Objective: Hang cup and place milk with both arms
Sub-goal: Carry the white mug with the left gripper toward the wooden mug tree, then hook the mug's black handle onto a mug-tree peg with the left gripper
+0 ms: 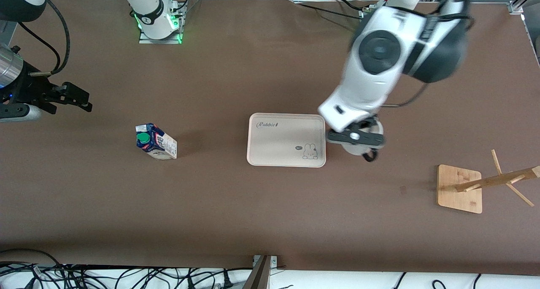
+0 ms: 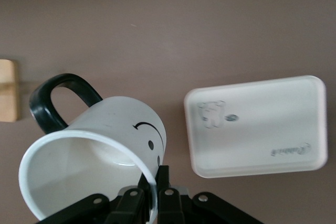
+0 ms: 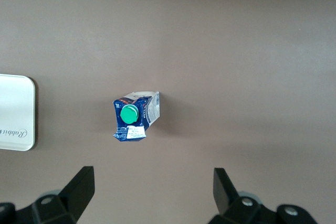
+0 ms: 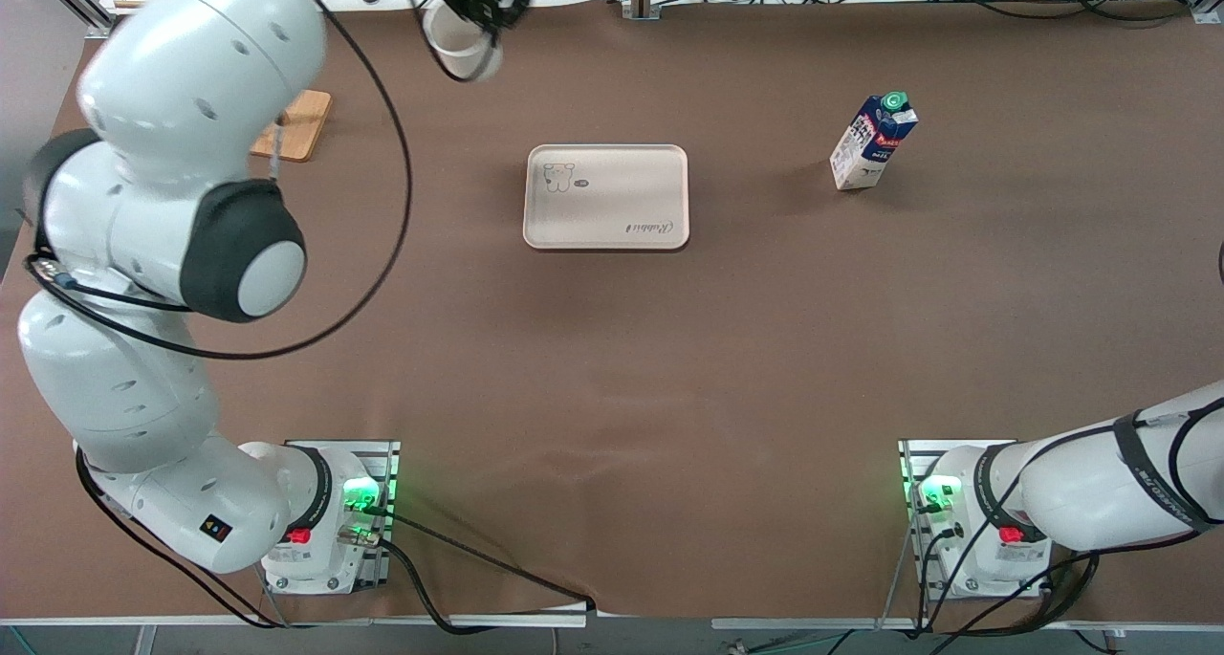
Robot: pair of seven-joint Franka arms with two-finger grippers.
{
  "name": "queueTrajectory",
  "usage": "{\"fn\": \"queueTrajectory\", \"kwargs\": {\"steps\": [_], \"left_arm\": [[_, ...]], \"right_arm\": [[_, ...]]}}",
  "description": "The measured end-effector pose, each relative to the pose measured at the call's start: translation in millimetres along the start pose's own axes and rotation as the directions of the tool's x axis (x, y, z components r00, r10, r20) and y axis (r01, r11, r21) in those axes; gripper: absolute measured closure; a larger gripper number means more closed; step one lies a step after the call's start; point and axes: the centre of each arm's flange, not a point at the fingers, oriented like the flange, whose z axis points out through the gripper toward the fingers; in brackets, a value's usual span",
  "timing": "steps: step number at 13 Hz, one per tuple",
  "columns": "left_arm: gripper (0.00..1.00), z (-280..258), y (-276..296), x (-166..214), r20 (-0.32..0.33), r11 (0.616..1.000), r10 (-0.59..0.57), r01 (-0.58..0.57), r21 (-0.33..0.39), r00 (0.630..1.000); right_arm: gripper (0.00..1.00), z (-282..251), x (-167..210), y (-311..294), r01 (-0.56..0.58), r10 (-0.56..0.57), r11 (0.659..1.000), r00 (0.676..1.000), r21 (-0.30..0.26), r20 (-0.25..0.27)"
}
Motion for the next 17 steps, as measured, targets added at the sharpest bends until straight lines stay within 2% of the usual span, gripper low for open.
{"fn": "queueTrajectory", "kwargs": {"steps": [3,5,7,12,17], "left_arm": [[0.93,-4,-126,27,-0.025,0.999,-0.034,0.034,-0.009,0.999],[0.93,-14,-176,30,-0.05,0.998,-0.061,0.061,-0.012,0.997],[0.93,-16,-210,31,-0.059,0.999,-0.05,0.049,-0.021,0.997],[0.93,-3,-297,30,-0.085,0.989,-0.083,0.072,-0.126,0.993],[0.93,18,-322,35,-0.093,0.982,-0.074,0.056,-0.181,0.993]], "right_arm": [[0.0,0,0,2,-0.004,0.004,1.0,1.0,-0.001,0.001],[0.0,1,0,2,-0.004,0.004,1.0,1.0,-0.001,0.002],[0.0,1,0,2,-0.004,0.004,1.0,1.0,-0.001,0.002],[0.0,1,0,2,-0.004,0.004,1.0,1.0,-0.001,0.002],[0.0,1,0,2,-0.004,0.004,1.0,1.0,-0.001,0.003]]}}
